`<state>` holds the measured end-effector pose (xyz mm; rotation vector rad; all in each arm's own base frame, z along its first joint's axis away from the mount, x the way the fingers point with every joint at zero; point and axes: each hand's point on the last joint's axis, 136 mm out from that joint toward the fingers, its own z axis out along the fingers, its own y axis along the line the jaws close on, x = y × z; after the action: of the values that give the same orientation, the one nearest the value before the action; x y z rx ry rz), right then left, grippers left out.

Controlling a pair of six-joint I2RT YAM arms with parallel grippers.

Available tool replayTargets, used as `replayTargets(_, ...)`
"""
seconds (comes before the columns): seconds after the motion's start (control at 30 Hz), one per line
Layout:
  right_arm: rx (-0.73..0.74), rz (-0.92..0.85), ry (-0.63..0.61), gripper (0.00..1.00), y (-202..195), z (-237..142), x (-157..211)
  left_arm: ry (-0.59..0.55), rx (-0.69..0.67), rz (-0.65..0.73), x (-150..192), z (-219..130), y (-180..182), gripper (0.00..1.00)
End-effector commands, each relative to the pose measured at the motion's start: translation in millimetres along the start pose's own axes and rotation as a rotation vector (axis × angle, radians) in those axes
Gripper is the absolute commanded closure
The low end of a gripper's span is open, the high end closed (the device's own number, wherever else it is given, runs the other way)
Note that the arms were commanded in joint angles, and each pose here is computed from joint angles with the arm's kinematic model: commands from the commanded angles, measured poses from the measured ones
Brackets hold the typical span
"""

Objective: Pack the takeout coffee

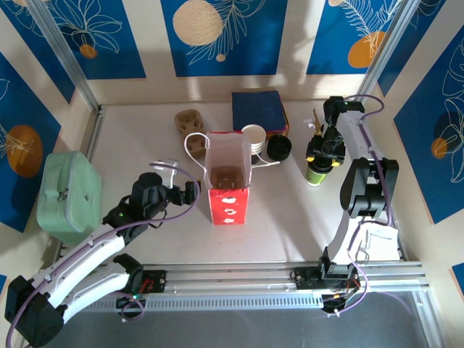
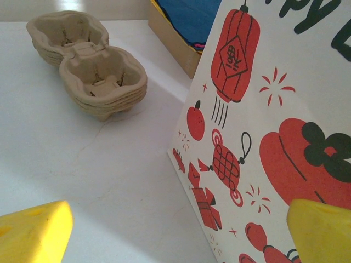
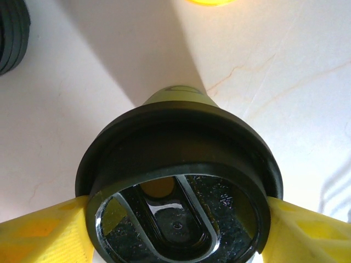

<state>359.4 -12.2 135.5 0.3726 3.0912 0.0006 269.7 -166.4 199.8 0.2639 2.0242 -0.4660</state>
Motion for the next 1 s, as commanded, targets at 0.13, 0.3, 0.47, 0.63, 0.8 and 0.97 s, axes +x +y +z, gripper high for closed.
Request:
replayTargets(0.13,-0.040,-0.050,-0.031,0.32,28.6,-48.2,39.5,-0.037,0.006,0.009,-19.1,-7.5,-2.7,0.01)
replayTargets(0.3,-0.018,-0.131,-0.040,0.32,45.7,-61.7,58.8,-0.038,0.005,0.017,-18.4,-7.5,-2.5,0.01)
replayTargets(0.47,-0.028,-0.175,-0.060,0.32,60.1,-76.2,77.9,-0.050,0.034,0.017,-17.9,-8.3,-6.7,0.00)
replayTargets(0.63,-0.023,-0.193,-0.083,0.33,64.6,-91.4,90.5,-0.040,0.069,0.019,-14.7,-5.7,-12.8,0.02)
replayTargets(0.8,-0.014,-0.203,-0.133,0.32,63.4,-111.8,94.7,-0.022,0.107,0.023,-9.3,-0.3,-20.4,0.04)
replayTargets(0.97,-0.035,-0.205,-0.197,0.35,65.7,-138.2,95.4,-0.023,0.157,0.034,-2.4,6.0,-30.8,0.07)
